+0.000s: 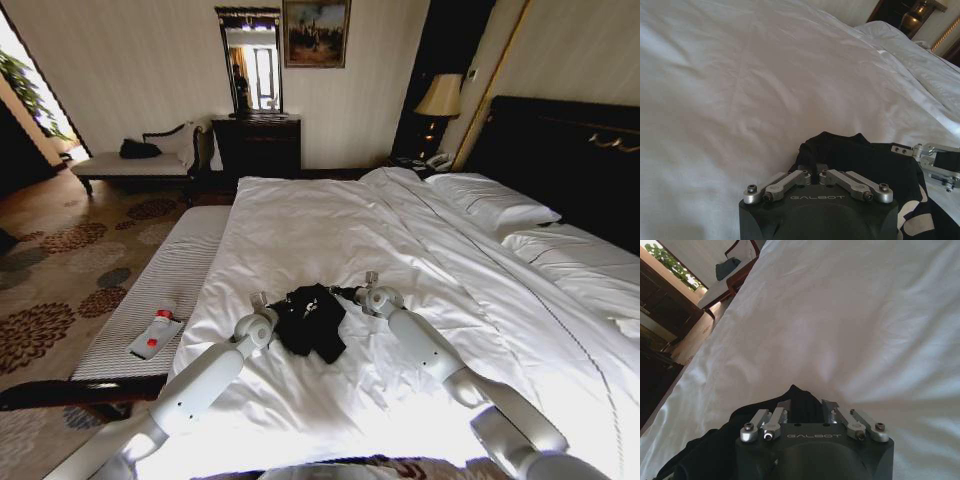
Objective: Fold the clothes on the bed.
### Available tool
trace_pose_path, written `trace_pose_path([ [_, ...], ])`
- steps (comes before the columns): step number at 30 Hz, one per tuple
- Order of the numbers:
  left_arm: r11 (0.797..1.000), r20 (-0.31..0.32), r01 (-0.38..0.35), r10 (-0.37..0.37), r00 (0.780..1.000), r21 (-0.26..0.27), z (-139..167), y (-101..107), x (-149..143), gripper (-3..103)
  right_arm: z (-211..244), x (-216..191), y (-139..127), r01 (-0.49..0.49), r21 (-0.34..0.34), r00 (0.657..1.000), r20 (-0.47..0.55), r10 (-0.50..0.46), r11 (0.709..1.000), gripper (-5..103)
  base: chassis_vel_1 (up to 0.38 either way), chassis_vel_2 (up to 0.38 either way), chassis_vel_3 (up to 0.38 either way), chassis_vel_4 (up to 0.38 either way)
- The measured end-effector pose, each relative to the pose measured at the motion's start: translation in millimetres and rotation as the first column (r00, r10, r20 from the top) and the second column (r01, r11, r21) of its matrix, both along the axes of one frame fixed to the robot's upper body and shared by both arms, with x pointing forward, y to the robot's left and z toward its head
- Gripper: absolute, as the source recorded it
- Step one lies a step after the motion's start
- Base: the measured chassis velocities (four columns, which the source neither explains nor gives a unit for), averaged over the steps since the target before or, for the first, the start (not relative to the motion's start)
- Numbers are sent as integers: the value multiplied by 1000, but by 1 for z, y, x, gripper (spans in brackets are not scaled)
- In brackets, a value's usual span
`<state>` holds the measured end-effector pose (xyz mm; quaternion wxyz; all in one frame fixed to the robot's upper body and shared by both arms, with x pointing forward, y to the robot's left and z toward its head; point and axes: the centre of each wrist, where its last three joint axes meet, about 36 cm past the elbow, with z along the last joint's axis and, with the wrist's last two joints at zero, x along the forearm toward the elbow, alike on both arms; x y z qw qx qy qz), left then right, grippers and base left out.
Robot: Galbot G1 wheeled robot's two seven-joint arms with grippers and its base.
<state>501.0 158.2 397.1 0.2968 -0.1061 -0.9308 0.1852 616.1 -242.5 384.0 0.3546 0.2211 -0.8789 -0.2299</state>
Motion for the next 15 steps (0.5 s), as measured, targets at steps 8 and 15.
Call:
trace_pose_path([
  [8,1000,2,2,-2,1000,-2,1,-1,1,2,-4,-3,2,-6,5,1000,-6,6,1000,62,0,0,0,0],
  [15,1000,6,7,-7,1000,2,4,-1,3,2,-10,-5,10,-20,22,1000,-8,21,1000,89,0,0,0,0],
])
